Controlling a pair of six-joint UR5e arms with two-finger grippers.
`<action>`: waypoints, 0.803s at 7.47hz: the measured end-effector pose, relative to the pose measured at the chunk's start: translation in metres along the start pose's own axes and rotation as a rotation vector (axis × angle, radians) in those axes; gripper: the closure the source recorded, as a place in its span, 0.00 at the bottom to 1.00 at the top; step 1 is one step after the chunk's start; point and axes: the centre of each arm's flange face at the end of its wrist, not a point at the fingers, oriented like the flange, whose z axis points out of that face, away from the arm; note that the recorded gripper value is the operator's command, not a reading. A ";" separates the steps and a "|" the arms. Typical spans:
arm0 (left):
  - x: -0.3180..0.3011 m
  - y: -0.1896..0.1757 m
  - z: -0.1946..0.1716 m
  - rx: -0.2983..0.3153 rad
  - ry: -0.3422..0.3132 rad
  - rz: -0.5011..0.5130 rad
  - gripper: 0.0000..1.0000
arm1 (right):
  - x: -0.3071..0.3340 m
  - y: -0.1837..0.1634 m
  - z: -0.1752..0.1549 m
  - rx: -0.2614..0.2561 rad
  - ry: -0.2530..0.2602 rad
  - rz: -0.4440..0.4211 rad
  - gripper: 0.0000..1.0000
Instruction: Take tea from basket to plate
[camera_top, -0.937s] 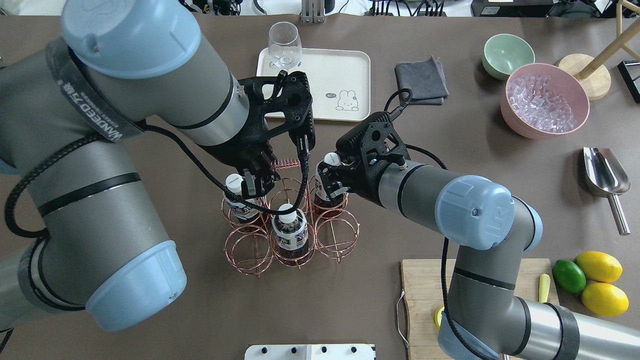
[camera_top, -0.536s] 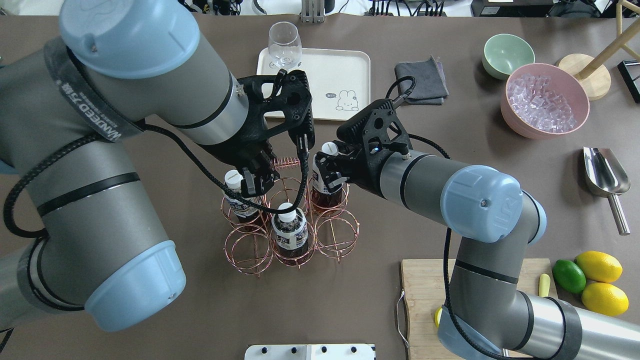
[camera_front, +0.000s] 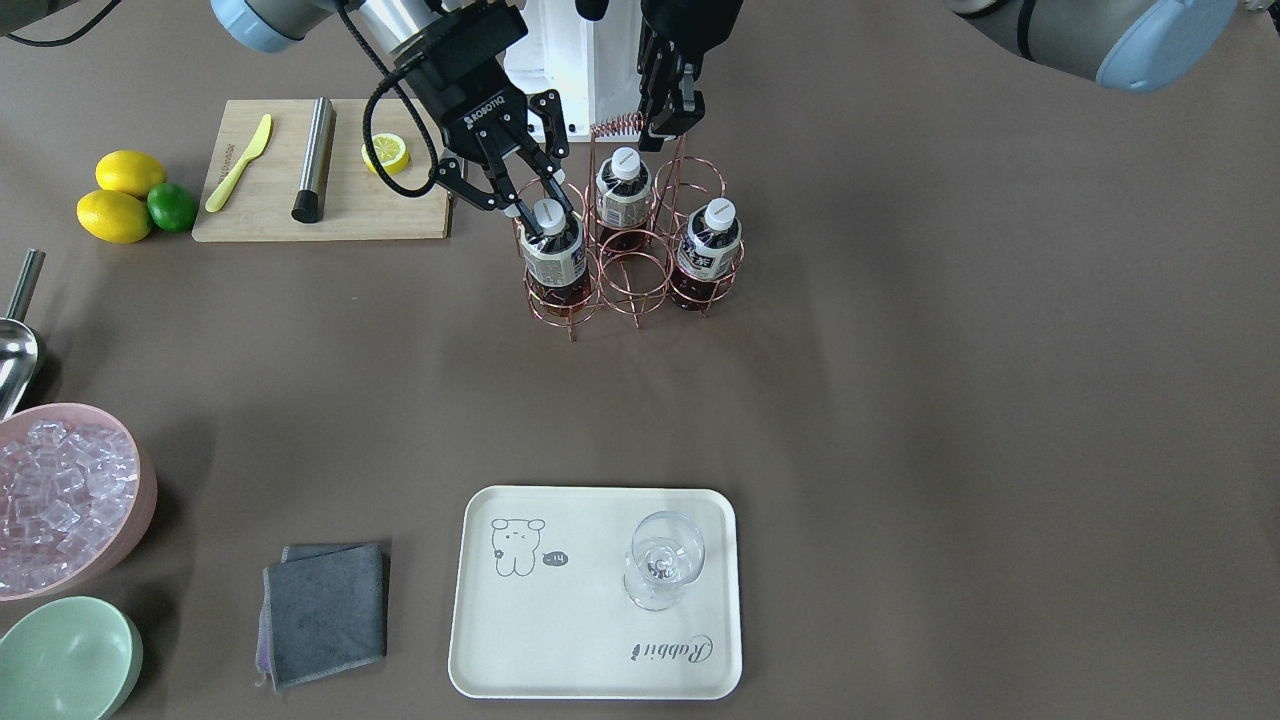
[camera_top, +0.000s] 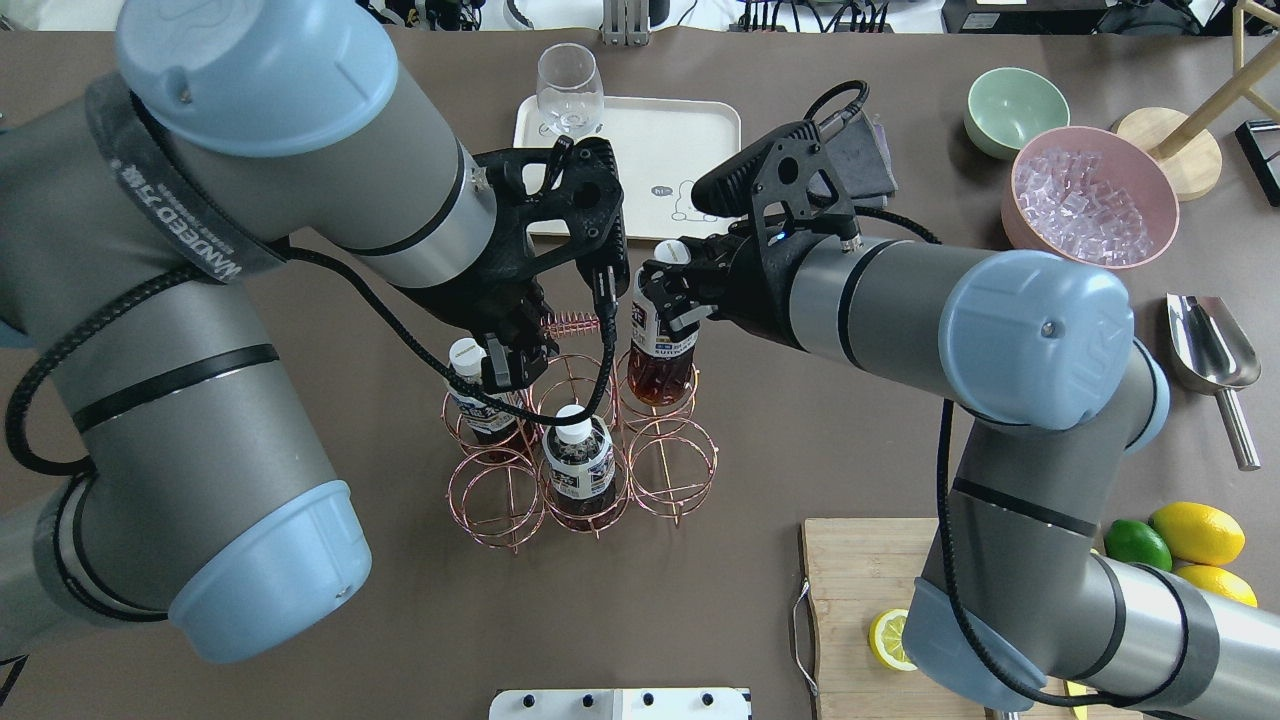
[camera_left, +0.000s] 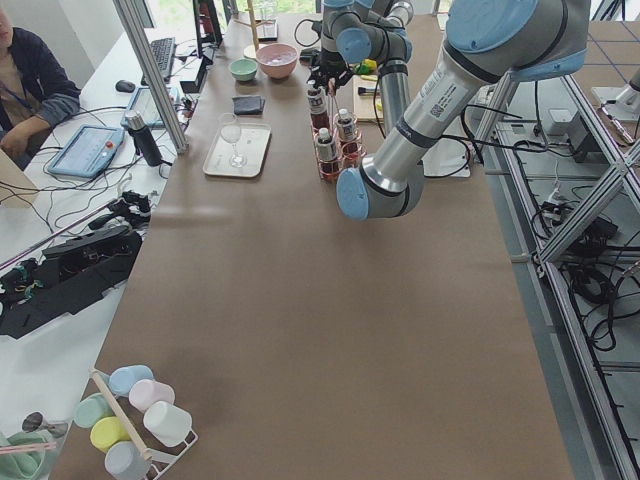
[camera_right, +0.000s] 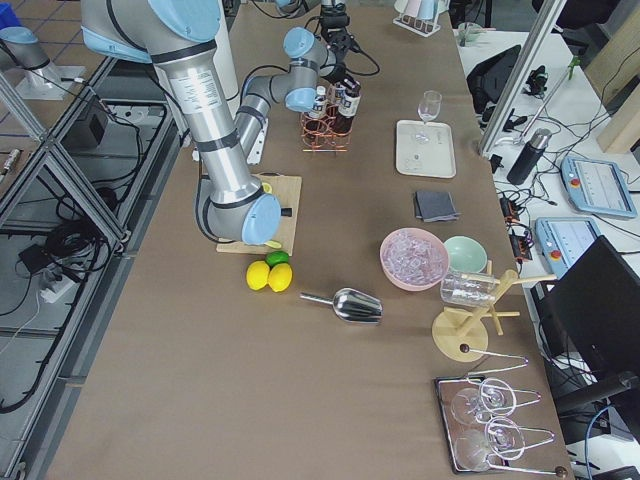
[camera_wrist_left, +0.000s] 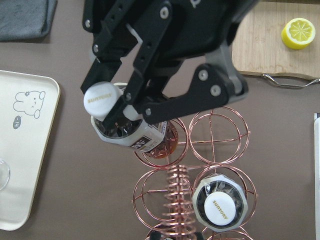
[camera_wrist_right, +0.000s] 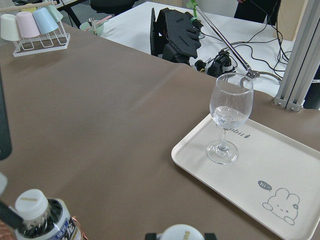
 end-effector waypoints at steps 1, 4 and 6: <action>0.000 0.000 0.000 0.000 0.000 0.000 1.00 | 0.004 -0.023 -0.015 -0.012 -0.002 0.008 1.00; 0.000 0.000 -0.001 0.001 -0.001 0.000 1.00 | 0.045 -0.096 -0.051 -0.042 0.011 0.034 1.00; 0.000 0.001 0.000 0.000 -0.001 0.000 1.00 | 0.104 -0.120 -0.042 -0.026 0.083 0.018 1.00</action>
